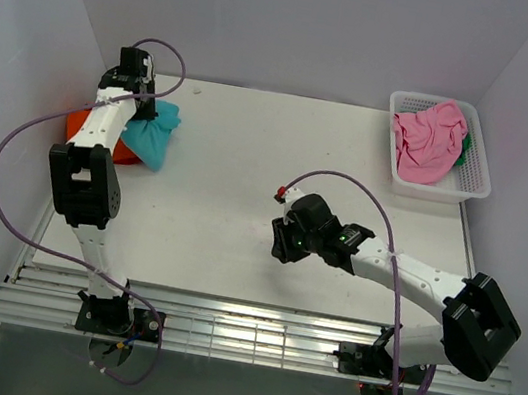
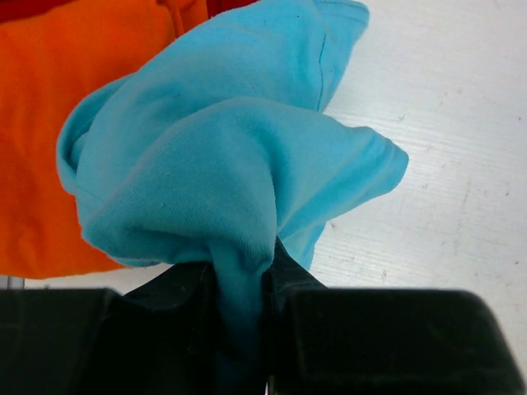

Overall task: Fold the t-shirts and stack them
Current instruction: Put the neatly folded tshirt into the corner of the board with the left arm

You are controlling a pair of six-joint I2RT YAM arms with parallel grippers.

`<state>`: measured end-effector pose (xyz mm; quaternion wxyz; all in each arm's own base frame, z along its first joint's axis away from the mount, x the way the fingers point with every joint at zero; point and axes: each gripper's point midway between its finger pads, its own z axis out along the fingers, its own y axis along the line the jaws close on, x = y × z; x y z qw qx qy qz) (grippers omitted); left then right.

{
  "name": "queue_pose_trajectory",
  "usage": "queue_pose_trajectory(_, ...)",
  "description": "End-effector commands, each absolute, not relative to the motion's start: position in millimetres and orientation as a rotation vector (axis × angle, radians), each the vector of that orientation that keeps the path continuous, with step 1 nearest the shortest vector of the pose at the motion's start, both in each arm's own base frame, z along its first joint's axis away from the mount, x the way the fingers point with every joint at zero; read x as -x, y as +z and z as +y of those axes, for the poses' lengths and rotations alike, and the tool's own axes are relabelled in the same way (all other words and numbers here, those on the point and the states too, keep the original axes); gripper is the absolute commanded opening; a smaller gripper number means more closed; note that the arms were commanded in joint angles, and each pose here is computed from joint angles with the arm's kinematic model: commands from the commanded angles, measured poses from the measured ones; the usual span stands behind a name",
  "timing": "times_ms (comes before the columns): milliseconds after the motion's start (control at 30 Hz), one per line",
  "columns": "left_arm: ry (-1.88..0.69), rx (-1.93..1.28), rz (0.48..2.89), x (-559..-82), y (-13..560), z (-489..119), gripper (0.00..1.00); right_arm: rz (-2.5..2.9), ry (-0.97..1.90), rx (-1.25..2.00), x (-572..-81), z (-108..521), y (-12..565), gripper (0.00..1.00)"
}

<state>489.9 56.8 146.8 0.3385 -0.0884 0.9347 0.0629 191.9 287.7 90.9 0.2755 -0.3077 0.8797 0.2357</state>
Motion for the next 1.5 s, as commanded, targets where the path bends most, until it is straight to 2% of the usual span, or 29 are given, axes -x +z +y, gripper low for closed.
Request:
queue_pose_trajectory(0,0.142,0.200,2.318,-515,198,56,0.00,2.352,0.673,0.831,-191,293,89,0.36)
queue_pose_trajectory(467,0.177,0.343,2.226,-521,233,114,0.00,2.390,0.685,0.844,-182,287,73,0.36)
queue_pose_trajectory(800,0.118,0.428,2.202,-523,230,145,0.00,2.401,0.693,0.849,-178,286,68,0.36)
queue_pose_trajectory(1000,0.127,0.466,2.223,-512,219,152,0.00,2.396,0.706,0.848,-178,288,69,0.36)
queue_pose_trajectory(1200,0.185,0.536,2.294,-493,184,160,0.00,2.388,0.714,0.846,-178,289,72,0.36)
queue_pose_trajectory(1467,0.205,0.595,2.335,-489,155,169,0.00,2.386,0.719,0.830,-173,282,72,0.36)
